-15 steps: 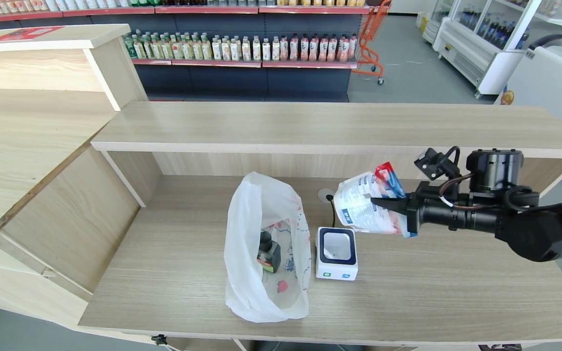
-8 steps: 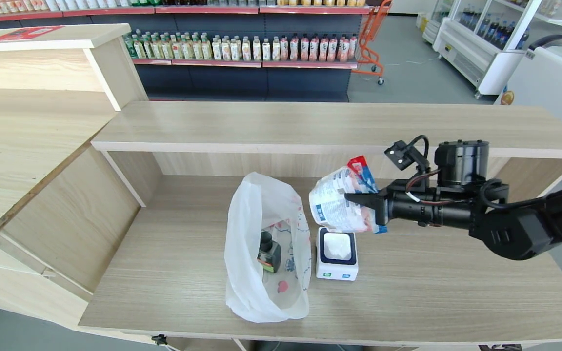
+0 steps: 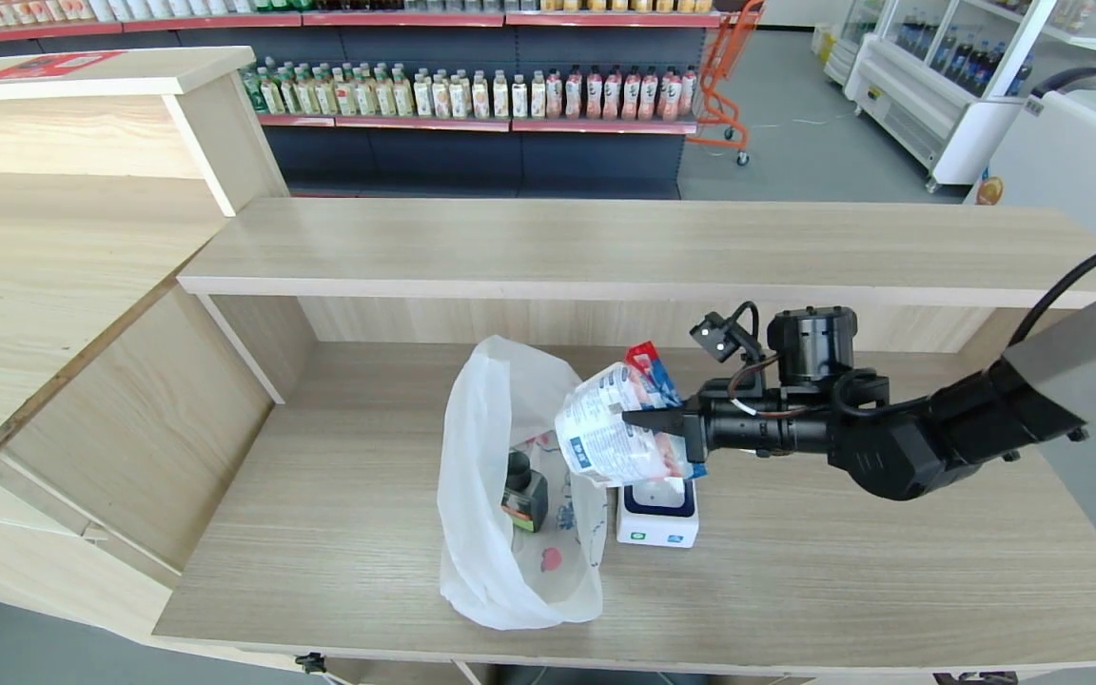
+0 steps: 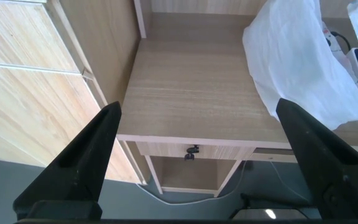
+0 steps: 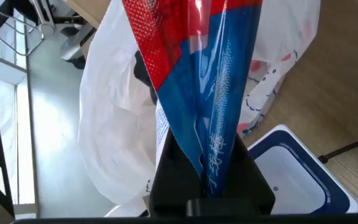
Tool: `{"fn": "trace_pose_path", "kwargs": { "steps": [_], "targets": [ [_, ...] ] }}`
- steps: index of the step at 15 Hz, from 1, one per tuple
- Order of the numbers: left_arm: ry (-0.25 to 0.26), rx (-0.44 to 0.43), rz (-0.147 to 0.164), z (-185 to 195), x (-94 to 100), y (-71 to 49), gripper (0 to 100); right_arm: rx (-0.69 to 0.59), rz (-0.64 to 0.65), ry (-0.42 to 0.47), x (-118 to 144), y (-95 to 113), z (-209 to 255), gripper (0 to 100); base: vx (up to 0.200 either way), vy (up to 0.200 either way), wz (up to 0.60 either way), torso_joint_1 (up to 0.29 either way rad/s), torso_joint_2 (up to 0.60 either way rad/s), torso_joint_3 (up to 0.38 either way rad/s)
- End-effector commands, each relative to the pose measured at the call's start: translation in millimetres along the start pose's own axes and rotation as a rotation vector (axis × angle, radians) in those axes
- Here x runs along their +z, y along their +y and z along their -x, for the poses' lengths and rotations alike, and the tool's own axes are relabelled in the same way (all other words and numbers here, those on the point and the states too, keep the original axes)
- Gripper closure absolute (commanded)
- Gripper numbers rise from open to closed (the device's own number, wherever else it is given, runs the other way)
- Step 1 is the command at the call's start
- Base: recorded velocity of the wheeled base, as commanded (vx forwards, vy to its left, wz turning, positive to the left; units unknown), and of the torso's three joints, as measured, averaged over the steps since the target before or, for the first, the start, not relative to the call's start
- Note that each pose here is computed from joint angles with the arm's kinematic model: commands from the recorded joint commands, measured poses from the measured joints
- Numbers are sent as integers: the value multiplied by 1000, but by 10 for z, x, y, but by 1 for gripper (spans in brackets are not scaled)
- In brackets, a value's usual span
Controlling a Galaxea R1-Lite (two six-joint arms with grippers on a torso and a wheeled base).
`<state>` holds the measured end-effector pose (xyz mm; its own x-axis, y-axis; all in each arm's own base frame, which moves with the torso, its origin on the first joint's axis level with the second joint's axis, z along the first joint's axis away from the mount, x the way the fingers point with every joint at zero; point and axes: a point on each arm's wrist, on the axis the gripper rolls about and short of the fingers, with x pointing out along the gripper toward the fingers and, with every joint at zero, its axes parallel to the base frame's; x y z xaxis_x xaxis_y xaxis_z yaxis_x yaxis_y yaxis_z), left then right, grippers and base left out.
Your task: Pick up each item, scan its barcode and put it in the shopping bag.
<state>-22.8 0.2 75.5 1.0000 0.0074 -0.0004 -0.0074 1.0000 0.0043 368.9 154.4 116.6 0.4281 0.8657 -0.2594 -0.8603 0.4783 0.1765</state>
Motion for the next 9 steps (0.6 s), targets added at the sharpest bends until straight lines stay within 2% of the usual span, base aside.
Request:
{"fn": "trace_pose_path", "kwargs": {
  "steps": [1,9],
  "targets": [
    [1,0,0,-1,0,0,0,4,-20,25,-133,-95,-134,100,0,0,0,0,0,0],
    [1,0,0,-1,0,0,0,-18,35,12,-186,-144,-686,100,0,0,0,0,0,0]
  ]
}}
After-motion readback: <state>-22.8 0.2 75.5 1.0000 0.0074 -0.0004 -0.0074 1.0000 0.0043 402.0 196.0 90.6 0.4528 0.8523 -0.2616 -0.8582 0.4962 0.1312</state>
